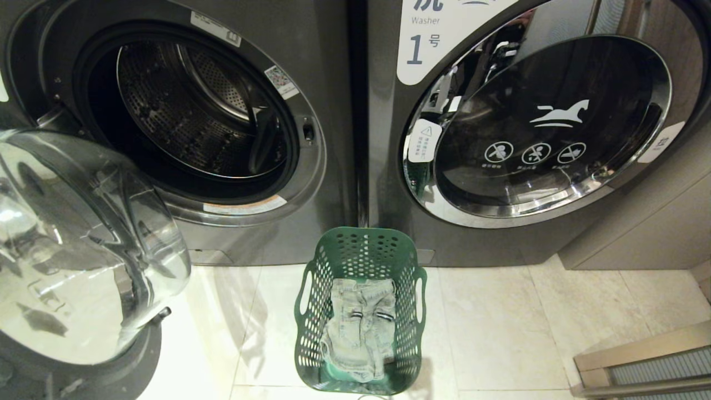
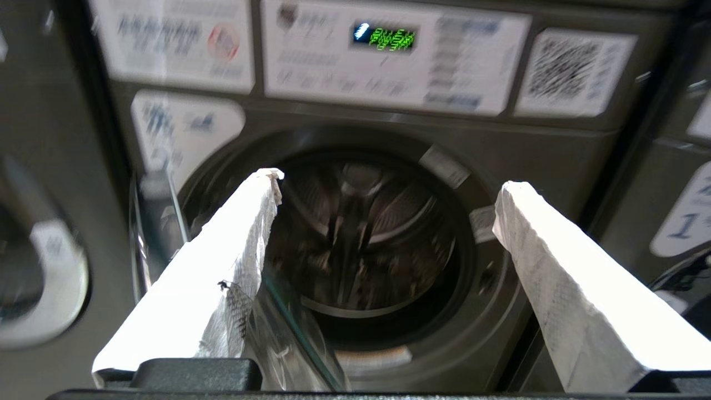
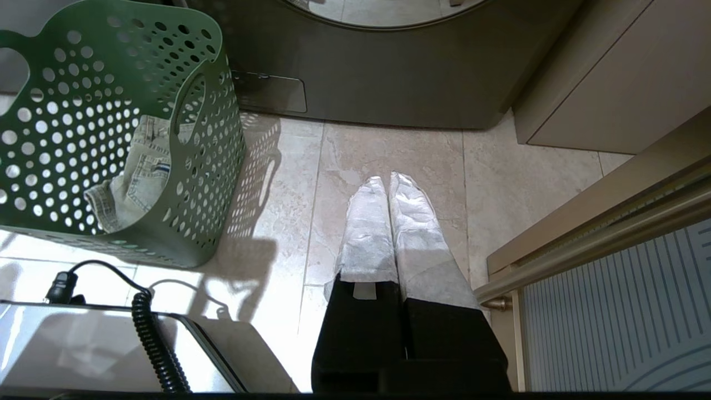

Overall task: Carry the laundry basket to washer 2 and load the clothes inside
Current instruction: Open the lid of the washing machine

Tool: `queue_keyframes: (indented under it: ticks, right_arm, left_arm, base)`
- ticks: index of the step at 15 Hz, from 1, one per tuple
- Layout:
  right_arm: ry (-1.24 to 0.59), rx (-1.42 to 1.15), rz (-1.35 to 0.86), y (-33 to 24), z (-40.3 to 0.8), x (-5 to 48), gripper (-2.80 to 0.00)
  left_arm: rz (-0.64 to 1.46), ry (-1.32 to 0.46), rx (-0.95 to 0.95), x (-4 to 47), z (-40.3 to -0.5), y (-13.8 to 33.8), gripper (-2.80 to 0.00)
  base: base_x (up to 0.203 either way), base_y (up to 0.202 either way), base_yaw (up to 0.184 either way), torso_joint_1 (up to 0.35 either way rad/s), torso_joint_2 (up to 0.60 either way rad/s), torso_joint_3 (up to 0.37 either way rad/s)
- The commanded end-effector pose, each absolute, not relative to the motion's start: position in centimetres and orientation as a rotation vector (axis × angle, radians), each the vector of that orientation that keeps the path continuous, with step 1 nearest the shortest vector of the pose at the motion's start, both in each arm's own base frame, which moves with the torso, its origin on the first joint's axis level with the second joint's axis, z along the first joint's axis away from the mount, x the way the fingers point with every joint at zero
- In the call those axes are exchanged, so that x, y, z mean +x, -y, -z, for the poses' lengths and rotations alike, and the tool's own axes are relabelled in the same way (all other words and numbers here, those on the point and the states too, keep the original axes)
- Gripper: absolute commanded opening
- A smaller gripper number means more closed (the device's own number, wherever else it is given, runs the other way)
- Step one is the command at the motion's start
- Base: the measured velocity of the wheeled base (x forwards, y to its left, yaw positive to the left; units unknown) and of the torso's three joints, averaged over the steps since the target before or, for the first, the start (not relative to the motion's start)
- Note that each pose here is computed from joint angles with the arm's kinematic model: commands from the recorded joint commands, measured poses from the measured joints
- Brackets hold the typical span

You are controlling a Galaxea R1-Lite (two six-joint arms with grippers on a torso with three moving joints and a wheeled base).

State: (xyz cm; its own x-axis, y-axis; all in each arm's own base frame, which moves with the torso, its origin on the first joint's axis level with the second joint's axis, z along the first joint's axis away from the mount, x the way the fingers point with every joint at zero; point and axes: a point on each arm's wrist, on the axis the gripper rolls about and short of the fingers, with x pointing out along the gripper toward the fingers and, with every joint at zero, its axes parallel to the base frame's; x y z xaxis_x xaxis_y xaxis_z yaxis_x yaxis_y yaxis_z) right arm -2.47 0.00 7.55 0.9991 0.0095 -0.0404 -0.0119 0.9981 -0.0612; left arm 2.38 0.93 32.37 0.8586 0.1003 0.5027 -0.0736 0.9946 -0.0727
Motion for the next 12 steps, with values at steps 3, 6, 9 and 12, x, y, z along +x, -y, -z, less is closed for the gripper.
queue_keyframes:
  ticks: [3, 6, 9, 12]
  right_arm:
    - [-0.041, -0.063, -0.012, 0.0, -7.6, -2.5, -2.80]
    - [-0.041, -0.063, -0.012, 0.0, -7.6, -2.5, -2.80]
    - [-0.042, -0.062, -0.012, 0.0, -7.5, -2.5, -2.80]
    - [-0.041, -0.062, -0.011, 0.0, -7.6, -2.5, -2.80]
  left_arm:
    - [-0.112, 0.461, -0.084, 3.5, -32.6, -2.6, 0.00]
    - [-0.118, 0.393, -0.050, 5.2, -34.1, -4.5, 0.00]
    - [-0.174, 0.277, -0.085, 8.6, -34.4, -7.1, 0.00]
    - [-0.310, 0.194, -0.072, 12.5, -35.0, -9.3, 0.00]
  base:
    - [0.000, 0.000, 0.000, 0.000, 0.00, 0.000]
    - [0.000, 0.000, 0.000, 0.000, 0.00, 0.000]
    - [0.000, 0.000, 0.000, 0.000, 0.00, 0.000]
    - [0.000, 0.000, 0.000, 0.000, 0.00, 0.000]
